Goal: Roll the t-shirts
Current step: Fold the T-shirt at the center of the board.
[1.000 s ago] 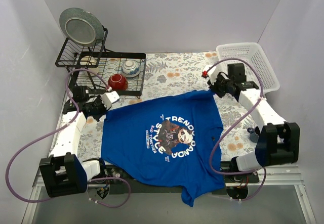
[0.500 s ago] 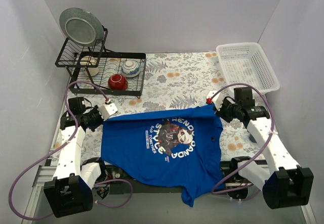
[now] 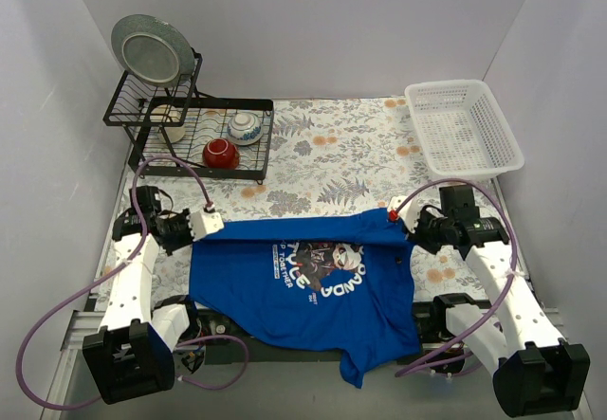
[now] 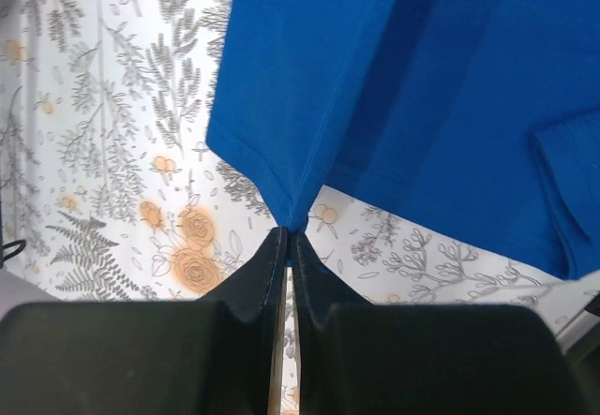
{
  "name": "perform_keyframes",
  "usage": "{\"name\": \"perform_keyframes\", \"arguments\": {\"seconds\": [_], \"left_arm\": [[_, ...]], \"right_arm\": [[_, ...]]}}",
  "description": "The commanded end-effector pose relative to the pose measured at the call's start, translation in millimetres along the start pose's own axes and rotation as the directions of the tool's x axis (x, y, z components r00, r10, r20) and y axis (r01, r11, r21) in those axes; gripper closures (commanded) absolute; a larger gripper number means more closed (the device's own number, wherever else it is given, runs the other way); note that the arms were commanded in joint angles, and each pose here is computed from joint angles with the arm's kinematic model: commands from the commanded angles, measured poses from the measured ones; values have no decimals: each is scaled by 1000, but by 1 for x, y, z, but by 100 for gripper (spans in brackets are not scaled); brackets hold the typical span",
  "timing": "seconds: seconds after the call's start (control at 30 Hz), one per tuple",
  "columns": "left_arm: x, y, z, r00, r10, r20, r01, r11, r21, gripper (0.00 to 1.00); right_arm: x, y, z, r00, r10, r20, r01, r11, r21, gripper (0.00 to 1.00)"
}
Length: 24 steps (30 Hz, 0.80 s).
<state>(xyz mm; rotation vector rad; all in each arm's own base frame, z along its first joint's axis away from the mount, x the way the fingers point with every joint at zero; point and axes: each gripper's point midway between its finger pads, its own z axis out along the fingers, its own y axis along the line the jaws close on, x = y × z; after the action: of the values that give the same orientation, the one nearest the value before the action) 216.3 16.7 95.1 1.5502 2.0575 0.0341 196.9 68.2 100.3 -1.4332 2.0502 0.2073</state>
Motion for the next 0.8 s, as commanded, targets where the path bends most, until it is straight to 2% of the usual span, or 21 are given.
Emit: {"name": "perform_keyframes", "arguments": {"seconds": [0.0,0.37,0.43,0.53,0.57,0.6,0.63,0.73,0.77], "left_arm": [[8,-21,-3,996,83,-30,-80,993,91,100],[28,-52,9,995,59,-84,-44,985,167,100],[28,-55,10,995,52,-82,-37,984,174,100],[28,-48,7,995,26,-100,-12,991,137,97],[28,-44,4,994,2,-108,11,992,125,88],[23,-33,-2,995,1,-103,10,995,100,82],[19,-27,-7,996,-8,-92,16,996,86,74],[-6,3,-21,999,-44,-6,44,999,22,66],[-16,9,-21,995,-93,39,93,996,14,60]], "right_arm": [[9,17,-5,1000,-24,-20,23,999,-47,99],[31,46,-8,994,-100,-46,95,990,-102,99],[35,54,-10,989,-133,-60,123,981,-153,98],[40,54,-16,986,-116,-117,93,978,-185,69],[36,44,-24,983,-108,-146,83,982,-171,65],[32,41,-29,983,-104,-153,77,982,-174,61],[17,35,-42,986,-105,-130,82,982,-171,53],[-10,17,-48,995,-69,-72,57,986,-155,44],[-21,4,-49,997,-56,-55,47,989,-141,42]]}}
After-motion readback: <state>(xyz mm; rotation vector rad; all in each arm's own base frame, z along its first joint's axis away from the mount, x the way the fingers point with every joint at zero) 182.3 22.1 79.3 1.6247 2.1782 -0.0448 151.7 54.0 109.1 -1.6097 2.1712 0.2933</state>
